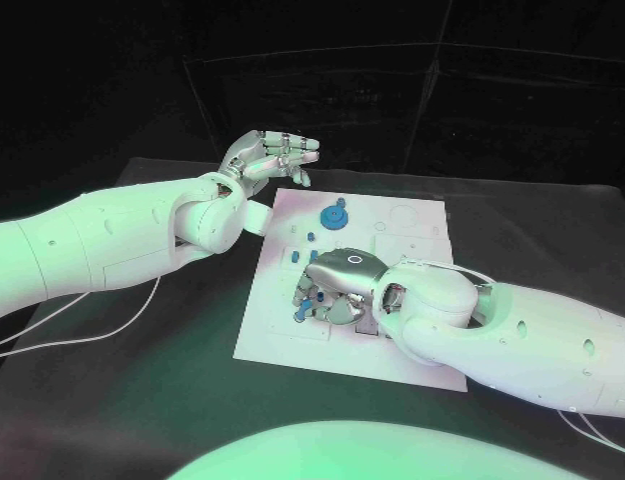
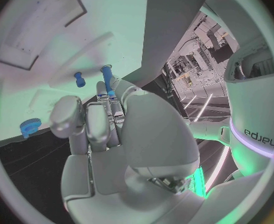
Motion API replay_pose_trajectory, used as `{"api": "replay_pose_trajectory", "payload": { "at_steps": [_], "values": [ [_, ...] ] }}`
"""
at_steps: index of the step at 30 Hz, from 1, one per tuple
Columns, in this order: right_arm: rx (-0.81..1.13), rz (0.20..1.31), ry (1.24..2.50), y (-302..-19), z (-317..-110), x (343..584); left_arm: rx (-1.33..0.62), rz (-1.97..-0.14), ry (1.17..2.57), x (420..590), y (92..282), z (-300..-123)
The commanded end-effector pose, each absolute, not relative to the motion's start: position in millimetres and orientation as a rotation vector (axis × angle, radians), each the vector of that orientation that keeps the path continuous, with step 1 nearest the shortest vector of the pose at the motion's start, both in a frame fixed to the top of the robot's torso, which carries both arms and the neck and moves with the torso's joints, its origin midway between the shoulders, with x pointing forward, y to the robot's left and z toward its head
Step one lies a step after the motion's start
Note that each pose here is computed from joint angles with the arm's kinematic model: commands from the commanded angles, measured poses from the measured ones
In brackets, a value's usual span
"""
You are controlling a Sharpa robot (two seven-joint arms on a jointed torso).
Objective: Assemble the parts on the task board
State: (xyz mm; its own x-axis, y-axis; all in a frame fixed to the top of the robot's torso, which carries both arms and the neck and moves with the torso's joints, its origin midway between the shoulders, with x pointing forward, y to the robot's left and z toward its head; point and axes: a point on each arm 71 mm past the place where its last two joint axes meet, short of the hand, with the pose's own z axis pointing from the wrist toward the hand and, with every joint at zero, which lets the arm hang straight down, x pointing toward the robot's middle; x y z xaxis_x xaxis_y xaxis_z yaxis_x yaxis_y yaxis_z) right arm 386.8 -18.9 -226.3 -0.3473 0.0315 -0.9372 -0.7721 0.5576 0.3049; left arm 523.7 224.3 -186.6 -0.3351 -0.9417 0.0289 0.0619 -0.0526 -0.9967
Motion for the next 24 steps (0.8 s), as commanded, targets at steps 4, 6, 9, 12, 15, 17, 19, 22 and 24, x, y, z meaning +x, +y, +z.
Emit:
{"api": "replay_pose_trajectory", "payload": {
  "at_steps": [4,6,9,12,15,17,19,22,24],
  "values": [
    [-0.660,0.915,1.750,-16.2,-228.4,386.0,-1.003,-1.534,1.379,524.1,222.7,-185.2],
    [-0.665,0.911,1.751,-15.5,-228.9,386.0,-1.003,-1.534,1.380,524.1,222.6,-185.3],
    [-0.668,0.903,1.752,-14.7,-229.6,386.3,-1.003,-1.534,1.380,524.2,222.5,-185.3],
    [-0.672,0.896,1.750,-13.9,-230.1,386.5,-1.003,-1.534,1.380,524.2,222.4,-185.4],
    [-0.676,0.893,1.747,-12.7,-230.3,386.2,-1.003,-1.533,1.380,524.2,222.4,-185.4],
    [-0.681,0.890,1.743,-11.6,-230.3,385.8,-1.003,-1.533,1.380,524.2,222.5,-185.4],
    [-0.687,0.888,1.738,-10.4,-230.3,385.1,-1.003,-1.533,1.381,524.3,222.5,-185.4],
    [-0.694,0.891,1.732,-8.7,-230.2,384.0,-1.004,-1.533,1.381,524.3,222.6,-185.4],
    [-0.695,0.904,1.726,-7.6,-230.7,382.6,-1.004,-1.533,1.381,524.3,222.6,-185.4]
  ]
}}
